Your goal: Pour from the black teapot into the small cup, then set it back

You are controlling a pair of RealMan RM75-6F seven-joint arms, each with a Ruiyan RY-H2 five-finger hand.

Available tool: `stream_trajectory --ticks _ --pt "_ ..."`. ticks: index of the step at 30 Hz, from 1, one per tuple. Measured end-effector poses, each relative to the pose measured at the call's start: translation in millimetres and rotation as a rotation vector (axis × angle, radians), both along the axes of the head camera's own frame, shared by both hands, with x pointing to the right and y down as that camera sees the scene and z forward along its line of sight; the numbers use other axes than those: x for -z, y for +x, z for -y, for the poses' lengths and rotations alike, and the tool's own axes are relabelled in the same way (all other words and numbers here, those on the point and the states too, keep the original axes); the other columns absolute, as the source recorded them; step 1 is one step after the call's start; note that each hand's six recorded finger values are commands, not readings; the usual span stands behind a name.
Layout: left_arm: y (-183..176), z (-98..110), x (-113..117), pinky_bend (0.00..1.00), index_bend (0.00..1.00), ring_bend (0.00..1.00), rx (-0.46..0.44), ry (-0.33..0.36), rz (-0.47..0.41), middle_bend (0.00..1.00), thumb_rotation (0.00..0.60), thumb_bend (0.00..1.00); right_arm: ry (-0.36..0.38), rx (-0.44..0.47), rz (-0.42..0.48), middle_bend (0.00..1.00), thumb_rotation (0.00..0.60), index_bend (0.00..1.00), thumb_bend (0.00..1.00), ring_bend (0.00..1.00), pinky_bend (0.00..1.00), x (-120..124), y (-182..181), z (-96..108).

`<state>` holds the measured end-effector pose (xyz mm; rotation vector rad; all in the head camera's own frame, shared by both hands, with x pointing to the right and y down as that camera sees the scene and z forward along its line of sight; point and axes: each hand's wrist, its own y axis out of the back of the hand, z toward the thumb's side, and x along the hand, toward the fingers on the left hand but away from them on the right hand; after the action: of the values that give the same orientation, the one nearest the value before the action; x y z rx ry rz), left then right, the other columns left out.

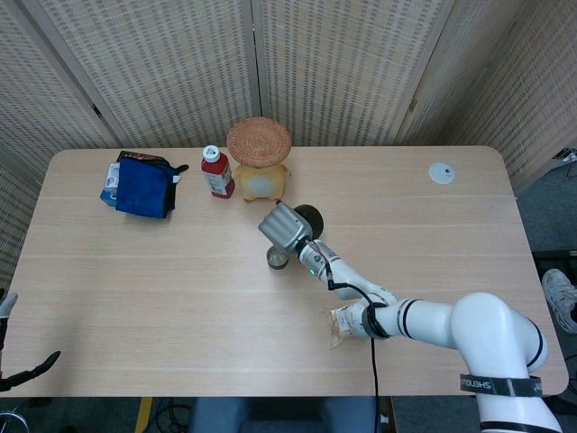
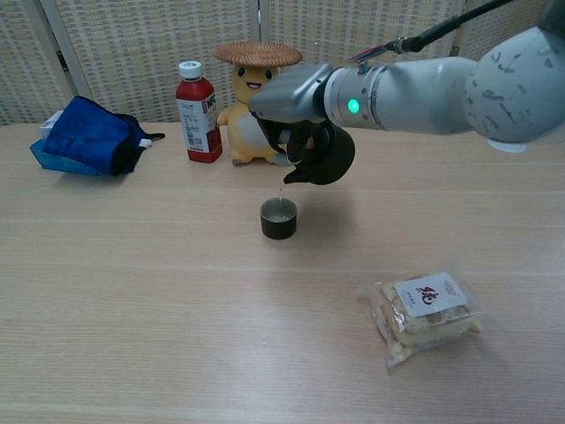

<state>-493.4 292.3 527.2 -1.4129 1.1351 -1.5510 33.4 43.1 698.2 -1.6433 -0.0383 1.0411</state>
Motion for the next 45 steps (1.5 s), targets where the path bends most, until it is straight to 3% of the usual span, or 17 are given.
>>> stream_trajectory --ticks 27,36,45 --pt "-0.6 0.2 0.6 0.0 0.0 0.0 -0.003 0.005 0.0 0.0 0.362 0.05 -0.008 -0.023 0.004 1.0 0.521 1.0 0.45 0.95 0.4 -0.5 4.7 -3.7" --pt "-0.7 -0.7 1.8 0.0 0.0 0.0 -0.003 0.006 0.001 0.0 0.362 0.05 -0.054 -0.1 0.069 1.0 0.547 1.0 0.45 0.95 0.4 0.1 8.6 -2.4" --pt "0.8 0.3 3.4 0.0 0.0 0.0 -0.008 0.01 0.0 0.0 0.364 0.05 -0.132 -0.236 0.188 1.0 0.559 1.0 0.45 0.95 0.4 1.0 23.9 1.2"
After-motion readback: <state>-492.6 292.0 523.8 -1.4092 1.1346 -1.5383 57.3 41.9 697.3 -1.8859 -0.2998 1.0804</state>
